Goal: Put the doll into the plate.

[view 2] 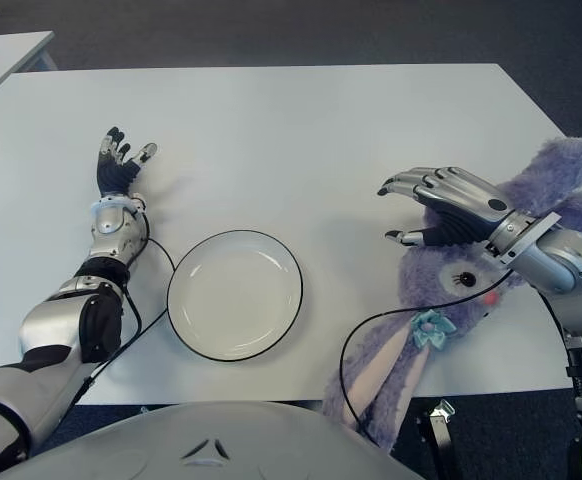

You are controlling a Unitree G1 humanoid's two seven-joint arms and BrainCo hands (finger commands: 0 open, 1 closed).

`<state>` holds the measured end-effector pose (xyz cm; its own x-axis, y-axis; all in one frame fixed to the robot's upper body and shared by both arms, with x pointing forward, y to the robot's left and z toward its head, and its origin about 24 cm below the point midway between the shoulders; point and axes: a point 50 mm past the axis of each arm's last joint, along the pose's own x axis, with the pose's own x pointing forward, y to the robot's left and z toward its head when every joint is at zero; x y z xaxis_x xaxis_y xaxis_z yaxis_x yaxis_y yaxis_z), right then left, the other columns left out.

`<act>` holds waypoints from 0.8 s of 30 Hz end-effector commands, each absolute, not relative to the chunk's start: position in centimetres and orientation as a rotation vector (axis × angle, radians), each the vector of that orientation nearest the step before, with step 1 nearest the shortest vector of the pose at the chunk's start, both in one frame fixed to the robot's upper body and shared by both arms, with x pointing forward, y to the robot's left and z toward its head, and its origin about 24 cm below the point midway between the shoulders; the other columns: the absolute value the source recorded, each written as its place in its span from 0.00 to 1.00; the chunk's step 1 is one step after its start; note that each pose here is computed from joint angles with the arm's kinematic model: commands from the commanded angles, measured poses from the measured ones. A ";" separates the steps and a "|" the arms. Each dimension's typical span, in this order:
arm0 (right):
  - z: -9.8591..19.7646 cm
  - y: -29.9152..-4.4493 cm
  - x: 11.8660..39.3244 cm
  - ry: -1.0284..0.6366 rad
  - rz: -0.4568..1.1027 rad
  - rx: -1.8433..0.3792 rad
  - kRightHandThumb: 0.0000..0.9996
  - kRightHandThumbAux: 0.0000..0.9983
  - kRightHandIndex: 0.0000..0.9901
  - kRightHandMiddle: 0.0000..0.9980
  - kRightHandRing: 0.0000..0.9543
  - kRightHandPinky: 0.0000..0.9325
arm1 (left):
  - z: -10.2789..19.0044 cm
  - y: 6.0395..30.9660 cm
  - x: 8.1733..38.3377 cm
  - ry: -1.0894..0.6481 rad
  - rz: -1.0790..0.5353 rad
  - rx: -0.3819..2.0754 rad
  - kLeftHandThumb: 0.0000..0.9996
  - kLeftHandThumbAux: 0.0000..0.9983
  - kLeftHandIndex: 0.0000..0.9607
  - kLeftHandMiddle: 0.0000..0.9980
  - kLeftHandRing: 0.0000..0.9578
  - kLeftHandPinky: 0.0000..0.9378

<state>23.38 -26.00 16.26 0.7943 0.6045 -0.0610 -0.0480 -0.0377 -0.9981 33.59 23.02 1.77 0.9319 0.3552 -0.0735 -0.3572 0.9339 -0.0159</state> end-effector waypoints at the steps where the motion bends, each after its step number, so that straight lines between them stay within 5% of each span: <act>1: 16.1 -25.2 23.6 -0.570 0.556 -1.503 0.30 0.43 0.78 0.85 0.86 0.92 | -8.9 22.1 25.1 0.591 0.375 -0.068 0.02 0.75 0.07 0.05 0.01 0.04; 24: 16.0 -24.1 24.2 -0.743 0.518 -1.375 0.36 0.55 0.82 0.88 0.91 0.93 | -8.7 22.2 25.2 0.584 0.387 -0.064 0.01 0.76 0.06 0.04 0.00 0.02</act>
